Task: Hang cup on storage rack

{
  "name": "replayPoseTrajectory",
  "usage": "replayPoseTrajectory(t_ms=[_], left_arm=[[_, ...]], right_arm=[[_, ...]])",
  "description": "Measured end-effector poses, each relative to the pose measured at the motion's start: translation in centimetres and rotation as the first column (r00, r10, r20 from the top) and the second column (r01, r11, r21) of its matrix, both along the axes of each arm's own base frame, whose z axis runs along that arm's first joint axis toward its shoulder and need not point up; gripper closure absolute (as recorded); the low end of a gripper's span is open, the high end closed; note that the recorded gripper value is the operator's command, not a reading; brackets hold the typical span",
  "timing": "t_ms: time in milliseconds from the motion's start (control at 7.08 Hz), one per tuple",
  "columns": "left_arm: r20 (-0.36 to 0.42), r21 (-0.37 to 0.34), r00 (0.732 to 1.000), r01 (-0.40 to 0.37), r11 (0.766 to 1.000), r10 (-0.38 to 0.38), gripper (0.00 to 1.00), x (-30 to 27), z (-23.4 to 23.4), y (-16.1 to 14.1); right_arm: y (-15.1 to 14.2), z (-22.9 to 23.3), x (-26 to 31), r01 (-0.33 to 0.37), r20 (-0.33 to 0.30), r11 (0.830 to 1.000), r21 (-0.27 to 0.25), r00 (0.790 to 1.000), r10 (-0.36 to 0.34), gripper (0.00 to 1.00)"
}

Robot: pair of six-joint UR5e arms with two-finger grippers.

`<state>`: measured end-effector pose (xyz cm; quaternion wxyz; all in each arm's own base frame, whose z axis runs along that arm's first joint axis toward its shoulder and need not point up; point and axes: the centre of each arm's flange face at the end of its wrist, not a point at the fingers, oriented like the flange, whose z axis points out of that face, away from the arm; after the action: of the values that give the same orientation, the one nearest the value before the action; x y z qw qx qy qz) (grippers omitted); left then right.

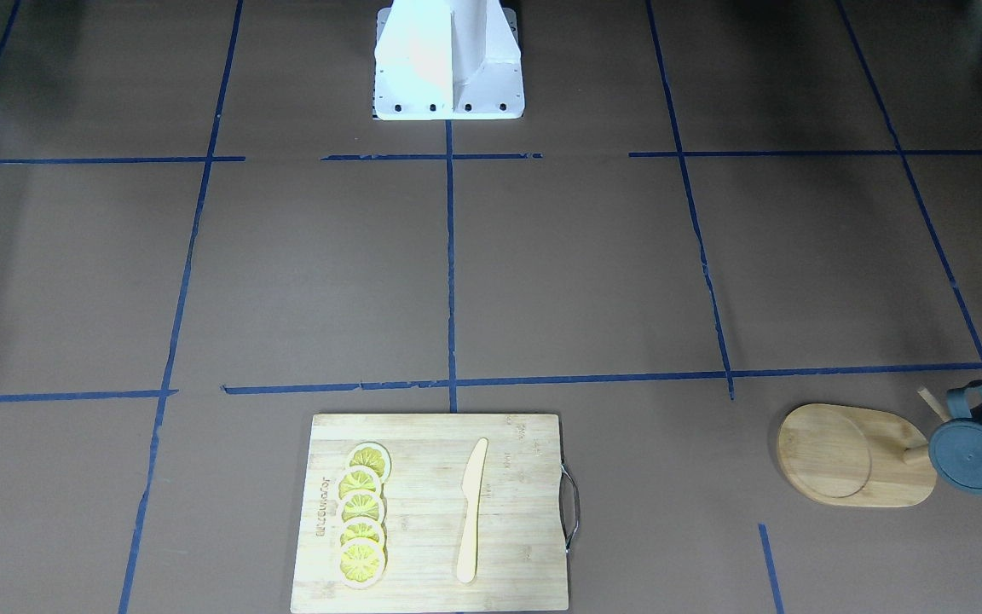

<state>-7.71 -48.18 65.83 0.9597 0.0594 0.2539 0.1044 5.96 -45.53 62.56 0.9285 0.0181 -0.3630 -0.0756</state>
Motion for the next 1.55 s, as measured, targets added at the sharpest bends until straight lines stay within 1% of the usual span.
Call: replayPoseTrajectory(t_ms=[141, 282, 424, 565, 847, 1130, 1554], left_arm=[[-0.113, -0.107, 0.993, 0.006, 0.994, -0.018, 0.00, 0.8, 0.8, 1.2], [-0.199, -0.168, 0.979, 0.007, 0.986, -0.041, 0.00, 1.4, 1.4, 2.3], [-0.236, -0.204, 0.969, 0.022, 0.979, -0.071, 0.00, 1.4, 1.7, 3.0], [-0.246, -0.226, 0.964, 0.041, 0.973, -0.098, 0.00, 1.3, 1.7, 3.3], [-0.251, -0.230, 0.961, 0.052, 0.972, -0.111, 0.00, 1.3, 1.4, 3.2], [-0.257, -0.174, 0.962, 0.053, 0.983, -0.097, 0.00, 1.3, 1.0, 2.8], [-0.257, -0.144, 0.963, 0.048, 0.988, -0.084, 0.00, 1.4, 1.0, 2.3]], right_arm=[[0.0, 0.1, 0.0, -0.002, 0.000, 1.000, -0.003, 1.000, 0.002, 0.01], [0.0, 0.2, 0.0, -0.004, -0.001, 1.000, -0.008, 1.000, 0.004, 0.01], [0.1, 0.4, 0.1, -0.009, -0.002, 1.000, -0.015, 1.000, 0.009, 0.01], [0.1, 0.5, 0.1, -0.021, -0.004, 0.999, -0.028, 1.000, 0.021, 0.01], [0.2, 0.5, 0.1, -0.038, -0.006, 0.998, -0.043, 0.999, 0.038, 0.01], [0.3, 0.5, 0.1, -0.042, -0.006, 0.998, -0.045, 0.999, 0.041, 0.00], [0.3, 0.4, 0.1, -0.042, -0.005, 0.998, -0.043, 0.999, 0.042, 0.00]])
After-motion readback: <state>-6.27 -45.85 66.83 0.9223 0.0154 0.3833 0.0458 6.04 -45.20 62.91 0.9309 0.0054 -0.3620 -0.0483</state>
